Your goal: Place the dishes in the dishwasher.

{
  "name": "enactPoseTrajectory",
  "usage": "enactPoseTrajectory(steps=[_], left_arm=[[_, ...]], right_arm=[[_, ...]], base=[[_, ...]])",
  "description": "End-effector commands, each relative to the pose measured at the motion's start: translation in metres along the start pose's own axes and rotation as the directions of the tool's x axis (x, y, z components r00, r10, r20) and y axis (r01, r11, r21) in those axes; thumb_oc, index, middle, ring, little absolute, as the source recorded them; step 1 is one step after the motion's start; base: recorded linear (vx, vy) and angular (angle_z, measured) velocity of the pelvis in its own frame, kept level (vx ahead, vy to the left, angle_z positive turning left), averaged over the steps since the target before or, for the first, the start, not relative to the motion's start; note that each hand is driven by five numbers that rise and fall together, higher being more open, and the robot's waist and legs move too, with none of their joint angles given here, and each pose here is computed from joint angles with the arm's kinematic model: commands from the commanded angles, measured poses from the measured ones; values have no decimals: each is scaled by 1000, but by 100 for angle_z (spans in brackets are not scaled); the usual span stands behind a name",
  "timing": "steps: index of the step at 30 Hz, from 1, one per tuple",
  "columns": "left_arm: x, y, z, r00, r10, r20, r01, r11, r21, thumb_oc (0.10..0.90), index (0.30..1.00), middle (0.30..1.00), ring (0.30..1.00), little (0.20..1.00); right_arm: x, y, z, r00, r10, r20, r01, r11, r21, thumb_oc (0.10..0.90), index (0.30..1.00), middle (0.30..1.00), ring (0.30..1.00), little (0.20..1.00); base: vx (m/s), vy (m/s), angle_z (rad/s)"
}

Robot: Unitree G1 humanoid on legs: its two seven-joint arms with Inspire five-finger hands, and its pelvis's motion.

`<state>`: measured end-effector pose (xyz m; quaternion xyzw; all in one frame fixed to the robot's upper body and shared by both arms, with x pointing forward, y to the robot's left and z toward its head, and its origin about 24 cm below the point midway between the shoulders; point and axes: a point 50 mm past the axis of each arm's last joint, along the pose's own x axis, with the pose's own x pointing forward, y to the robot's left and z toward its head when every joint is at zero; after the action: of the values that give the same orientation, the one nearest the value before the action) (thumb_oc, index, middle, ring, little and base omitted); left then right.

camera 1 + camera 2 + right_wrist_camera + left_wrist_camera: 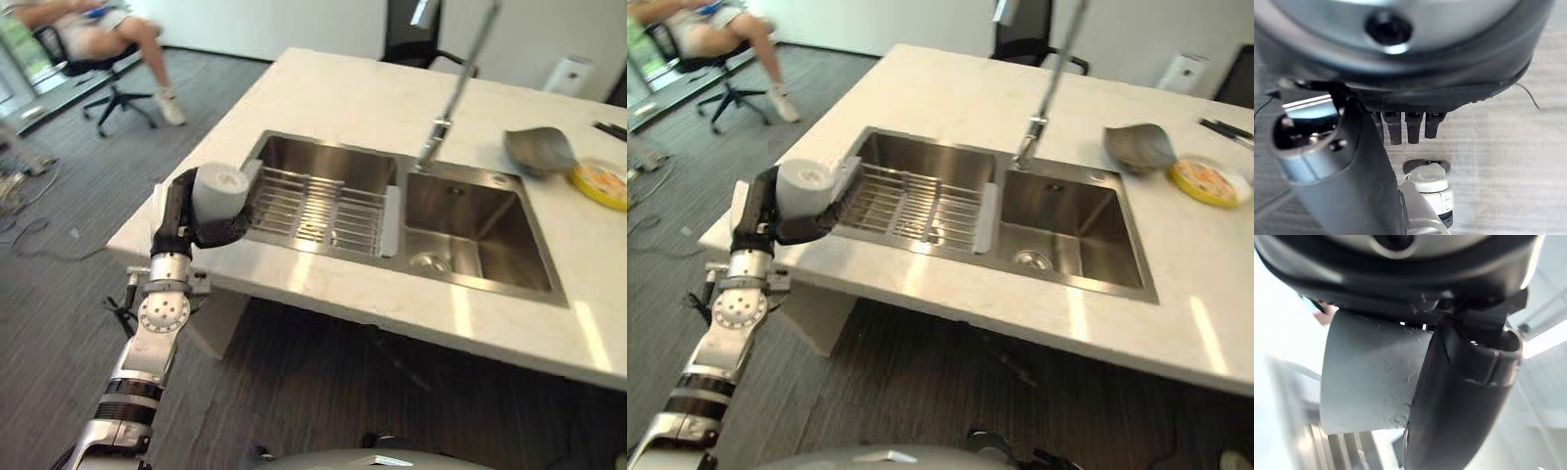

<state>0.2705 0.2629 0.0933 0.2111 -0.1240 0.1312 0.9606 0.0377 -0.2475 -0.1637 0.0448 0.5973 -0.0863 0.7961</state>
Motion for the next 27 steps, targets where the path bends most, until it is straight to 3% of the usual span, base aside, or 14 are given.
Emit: enactPoseTrajectory(steps=[1, 3, 6, 13, 16, 23, 27], left_arm=[[25, 46, 50, 958, 132, 255, -146, 989, 36, 400, 300, 300, 300, 300], [23, 69, 56, 941, 202, 272, -226, 972, 60, 400, 300, 300, 300, 300], [18, 77, 53, 942, 206, 264, -243, 963, 117, 400, 300, 300, 300, 300], [-2, 81, 43, 963, 166, 213, -207, 960, 188, 400, 300, 300, 300, 300], [-14, 91, 39, 966, 173, 192, -212, 956, 201, 400, 300, 300, 300, 300], [-10, 86, 38, 966, 179, 185, -210, 964, 164, 400, 300, 300, 300, 300], [-10, 57, 25, 992, 45, 121, -61, 989, 133, 400, 300, 300, 300, 300]], right_arm=[[4, 12, 29, 994, 64, 91, -55, 994, -99, 800, 900, 900, 900, 900], [3, 16, 40, 986, 100, 134, -69, 973, -218, 800, 900, 900, 900, 900], [2, 17, 49, 980, 117, 162, -75, 966, -247, 800, 900, 900, 900, 900], [0, 5, 29, 992, 71, 103, -41, 962, -269, 800, 900, 900, 900, 900], [0, -6, 26, 998, 16, 62, -3, 980, -199, 800, 900, 900, 900, 900], [-2, -13, 21, 999, -3, 53, 12, 985, -173, 800, 900, 900, 900, 900], [-6, -29, 10, 995, -93, 29, 95, 991, -90, 800, 900, 900, 900, 900]], base=[[-137, -224, 71], [-274, -336, 88], [-249, -209, 86], [-177, 16, 134], [-175, 193, 85], [-127, 221, 71], [-115, 479, 129]])
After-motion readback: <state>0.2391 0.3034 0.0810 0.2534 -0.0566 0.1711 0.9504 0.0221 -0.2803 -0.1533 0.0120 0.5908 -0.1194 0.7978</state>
